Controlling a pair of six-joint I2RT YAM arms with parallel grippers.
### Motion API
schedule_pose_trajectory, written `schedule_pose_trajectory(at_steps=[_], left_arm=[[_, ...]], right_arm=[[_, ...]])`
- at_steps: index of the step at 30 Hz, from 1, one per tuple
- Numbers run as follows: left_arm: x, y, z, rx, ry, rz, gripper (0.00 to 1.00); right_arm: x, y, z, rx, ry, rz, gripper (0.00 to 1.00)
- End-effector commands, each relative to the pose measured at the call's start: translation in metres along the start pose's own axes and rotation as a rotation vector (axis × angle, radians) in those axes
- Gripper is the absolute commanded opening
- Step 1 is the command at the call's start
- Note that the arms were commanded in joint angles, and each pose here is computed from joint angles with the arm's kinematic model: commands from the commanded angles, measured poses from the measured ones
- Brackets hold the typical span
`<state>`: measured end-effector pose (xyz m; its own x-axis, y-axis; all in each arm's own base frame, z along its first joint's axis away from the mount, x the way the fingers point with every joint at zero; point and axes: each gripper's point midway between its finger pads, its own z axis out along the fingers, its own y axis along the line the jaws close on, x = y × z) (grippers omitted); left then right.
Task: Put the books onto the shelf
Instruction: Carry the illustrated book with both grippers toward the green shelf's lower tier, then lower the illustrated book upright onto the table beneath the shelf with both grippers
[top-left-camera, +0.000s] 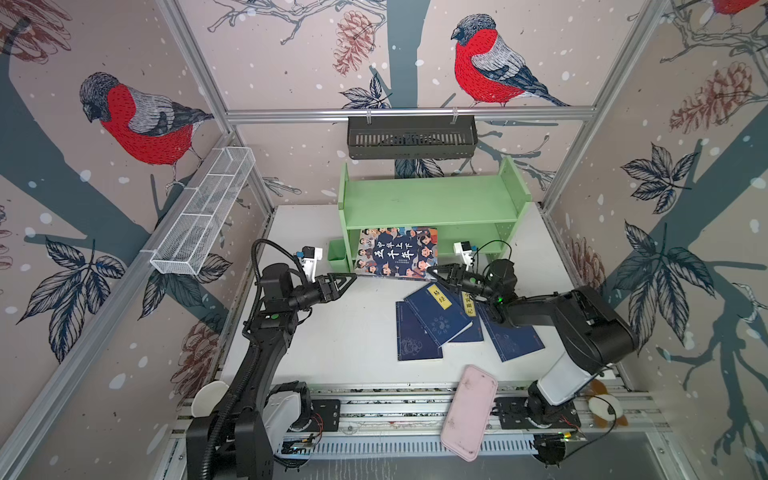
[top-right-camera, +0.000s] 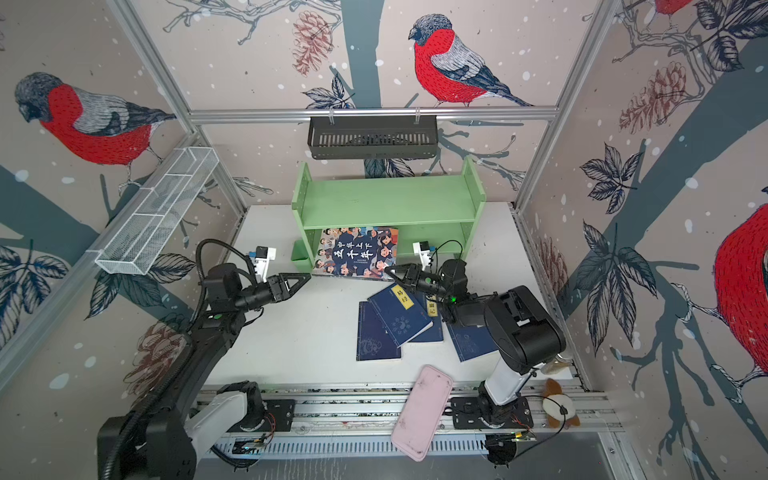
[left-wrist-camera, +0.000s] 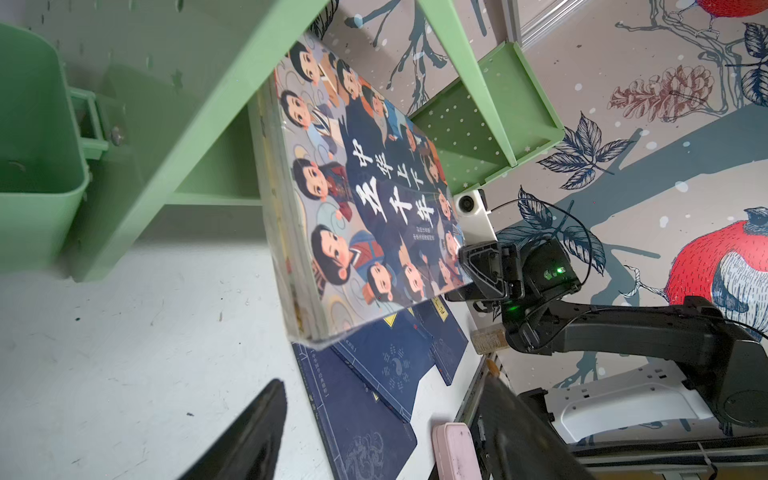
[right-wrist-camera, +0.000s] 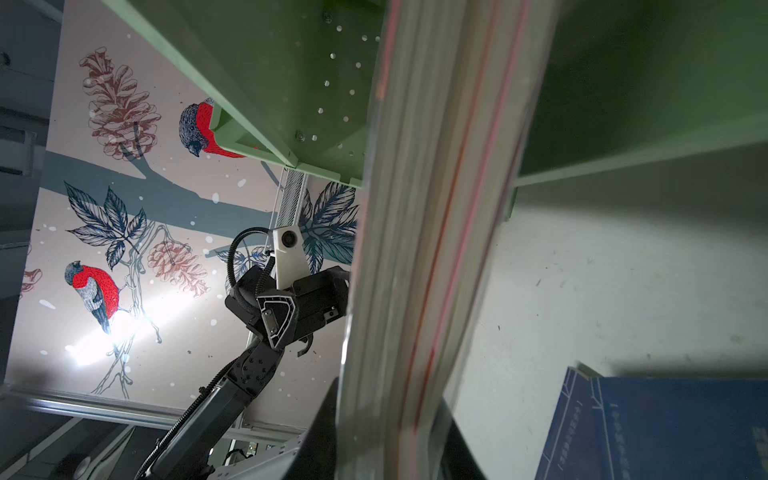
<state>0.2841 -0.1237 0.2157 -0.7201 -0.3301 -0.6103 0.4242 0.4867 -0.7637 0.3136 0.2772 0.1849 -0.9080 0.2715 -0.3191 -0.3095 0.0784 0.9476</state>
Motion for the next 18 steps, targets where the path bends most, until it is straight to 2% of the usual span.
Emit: schedule_pose_trajectory(at_steps=[1,10,18], left_arm=[[-0.005,-0.008,-0.001,0.023,-0.007,0.056,0.74],[-0.005,-0.012,-0.003,0.037,-0.009,0.08,0.74],[-0.005,-0.013,-0.003,0.035,-0.012,0.088,0.74]], right_arm=[[-0.012,0.04,0.004,-0.153,-0.008,-0.165,0.02],[-0.027,0.03,0.019,-0.157,0.013,-0.135,0.03],[-0.036,0.018,0.025,-0.099,0.01,-0.115,0.06]])
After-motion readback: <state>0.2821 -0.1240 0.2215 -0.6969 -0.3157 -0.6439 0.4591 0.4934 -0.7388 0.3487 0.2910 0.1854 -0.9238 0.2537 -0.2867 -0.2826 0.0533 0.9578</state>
